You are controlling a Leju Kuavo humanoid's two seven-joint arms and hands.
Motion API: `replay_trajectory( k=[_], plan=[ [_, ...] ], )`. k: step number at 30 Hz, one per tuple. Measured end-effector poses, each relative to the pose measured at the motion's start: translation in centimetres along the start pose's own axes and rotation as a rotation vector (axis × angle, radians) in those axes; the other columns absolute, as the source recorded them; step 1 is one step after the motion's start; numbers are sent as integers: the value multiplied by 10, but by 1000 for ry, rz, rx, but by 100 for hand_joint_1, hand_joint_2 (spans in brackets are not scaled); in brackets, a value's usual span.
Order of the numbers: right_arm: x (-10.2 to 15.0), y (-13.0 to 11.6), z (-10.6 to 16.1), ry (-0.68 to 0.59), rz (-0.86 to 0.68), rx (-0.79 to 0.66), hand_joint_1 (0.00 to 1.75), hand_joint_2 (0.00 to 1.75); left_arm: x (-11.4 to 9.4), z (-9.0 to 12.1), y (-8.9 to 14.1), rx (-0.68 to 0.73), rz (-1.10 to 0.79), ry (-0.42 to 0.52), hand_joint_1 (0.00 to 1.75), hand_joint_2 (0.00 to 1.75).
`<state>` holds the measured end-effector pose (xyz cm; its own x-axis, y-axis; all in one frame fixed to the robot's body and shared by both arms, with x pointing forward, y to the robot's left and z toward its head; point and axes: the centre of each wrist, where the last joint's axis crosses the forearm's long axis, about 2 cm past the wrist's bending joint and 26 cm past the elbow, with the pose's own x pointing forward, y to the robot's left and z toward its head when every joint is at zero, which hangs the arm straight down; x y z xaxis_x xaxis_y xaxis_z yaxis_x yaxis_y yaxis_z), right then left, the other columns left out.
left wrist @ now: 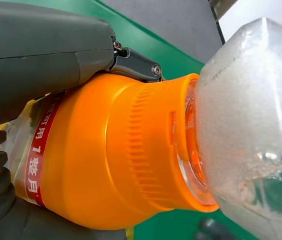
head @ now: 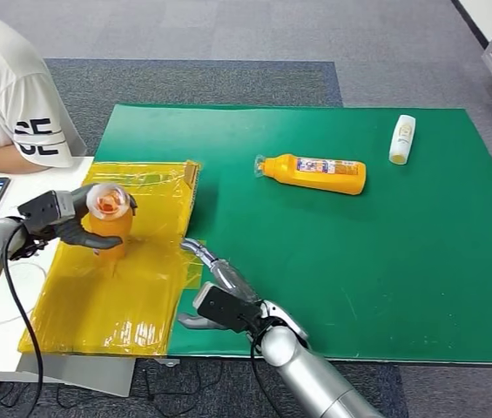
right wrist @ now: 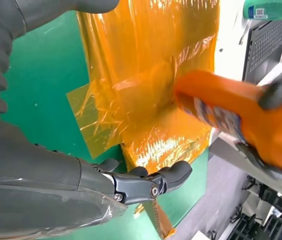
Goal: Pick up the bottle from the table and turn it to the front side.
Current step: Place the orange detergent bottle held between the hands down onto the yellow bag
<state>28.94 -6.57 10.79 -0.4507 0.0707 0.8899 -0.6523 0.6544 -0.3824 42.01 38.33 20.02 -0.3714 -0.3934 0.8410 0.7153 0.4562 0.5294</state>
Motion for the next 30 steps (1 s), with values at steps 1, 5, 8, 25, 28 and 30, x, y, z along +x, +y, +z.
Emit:
replay_trajectory(
  k=[1, 5, 8, 25, 28, 30],
  plan=[
    [0, 1, -1, -1, -1, 4, 0, 175, 2, 0, 5, 7, 13, -5, 175, 175],
    [0, 2, -2, 0, -5, 11, 0, 175, 6, 0, 18, 27, 63, -31, 175, 175],
    [0, 2, -3, 0, -7, 15, 0, 175, 7, 2, 24, 26, 75, -15, 175, 175],
    [1, 8, -13, 4, -9, 55, 0, 175, 49, -8, 95, -96, -179, 461, 175, 175],
    [0, 10, -14, 6, -11, 64, 0, 175, 61, -14, 105, -107, -234, 521, 175, 175],
    [0, 12, -14, 10, -15, 65, 0, 175, 68, -19, 109, -112, -275, 556, 175, 175]
  ],
)
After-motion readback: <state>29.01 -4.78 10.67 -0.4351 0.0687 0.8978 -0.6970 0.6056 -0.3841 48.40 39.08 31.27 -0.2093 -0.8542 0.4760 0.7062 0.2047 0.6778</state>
